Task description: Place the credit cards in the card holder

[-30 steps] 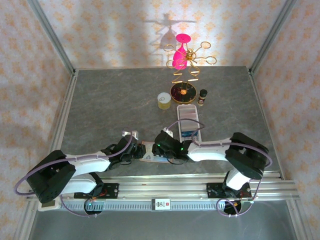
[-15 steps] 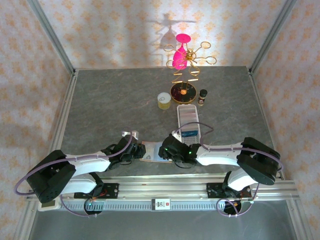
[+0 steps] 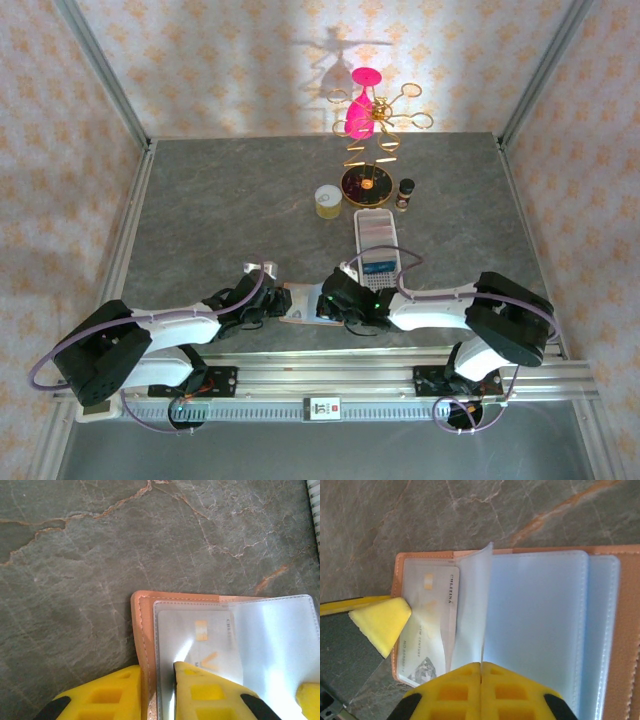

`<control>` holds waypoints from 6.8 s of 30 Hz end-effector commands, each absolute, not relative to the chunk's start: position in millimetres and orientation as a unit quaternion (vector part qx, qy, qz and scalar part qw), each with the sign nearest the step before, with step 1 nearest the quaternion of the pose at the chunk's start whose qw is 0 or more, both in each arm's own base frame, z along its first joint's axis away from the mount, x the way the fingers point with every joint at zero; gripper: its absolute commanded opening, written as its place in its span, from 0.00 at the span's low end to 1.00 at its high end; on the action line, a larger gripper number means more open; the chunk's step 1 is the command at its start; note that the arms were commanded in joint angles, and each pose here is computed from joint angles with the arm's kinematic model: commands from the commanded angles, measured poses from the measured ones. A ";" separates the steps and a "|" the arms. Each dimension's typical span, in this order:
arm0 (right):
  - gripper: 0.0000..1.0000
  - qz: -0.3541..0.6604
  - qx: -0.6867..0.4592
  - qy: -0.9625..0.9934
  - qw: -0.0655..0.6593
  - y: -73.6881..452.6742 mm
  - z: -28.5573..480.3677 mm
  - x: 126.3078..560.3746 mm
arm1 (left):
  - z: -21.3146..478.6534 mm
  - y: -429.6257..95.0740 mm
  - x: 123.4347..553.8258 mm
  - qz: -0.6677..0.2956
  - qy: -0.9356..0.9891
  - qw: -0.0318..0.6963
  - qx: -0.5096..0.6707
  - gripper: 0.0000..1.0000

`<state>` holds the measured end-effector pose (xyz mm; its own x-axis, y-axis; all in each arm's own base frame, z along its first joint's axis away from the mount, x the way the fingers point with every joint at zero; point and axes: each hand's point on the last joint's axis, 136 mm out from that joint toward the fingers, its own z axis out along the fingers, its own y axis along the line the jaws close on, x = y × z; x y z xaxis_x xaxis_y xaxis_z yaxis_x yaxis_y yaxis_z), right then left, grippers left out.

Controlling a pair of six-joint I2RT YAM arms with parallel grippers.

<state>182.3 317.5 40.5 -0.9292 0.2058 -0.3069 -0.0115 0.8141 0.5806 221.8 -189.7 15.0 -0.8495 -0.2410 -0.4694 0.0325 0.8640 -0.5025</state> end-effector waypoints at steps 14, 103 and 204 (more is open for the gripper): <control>0.01 0.341 0.057 0.913 0.216 326.6 75.3 191.5 | -16.6 -165.4 188.3 -0.212 0.952 0.206 -0.080 0.24; 0.46 -0.126 -0.734 0.589 0.313 169.1 72.7 308.8 | 83.7 -177.0 212.1 -0.334 0.872 0.346 -0.088 0.49; 0.00 0.399 0.049 0.890 0.216 318.3 77.0 203.9 | 7.3 -188.6 201.4 -0.053 0.977 0.207 -0.009 0.43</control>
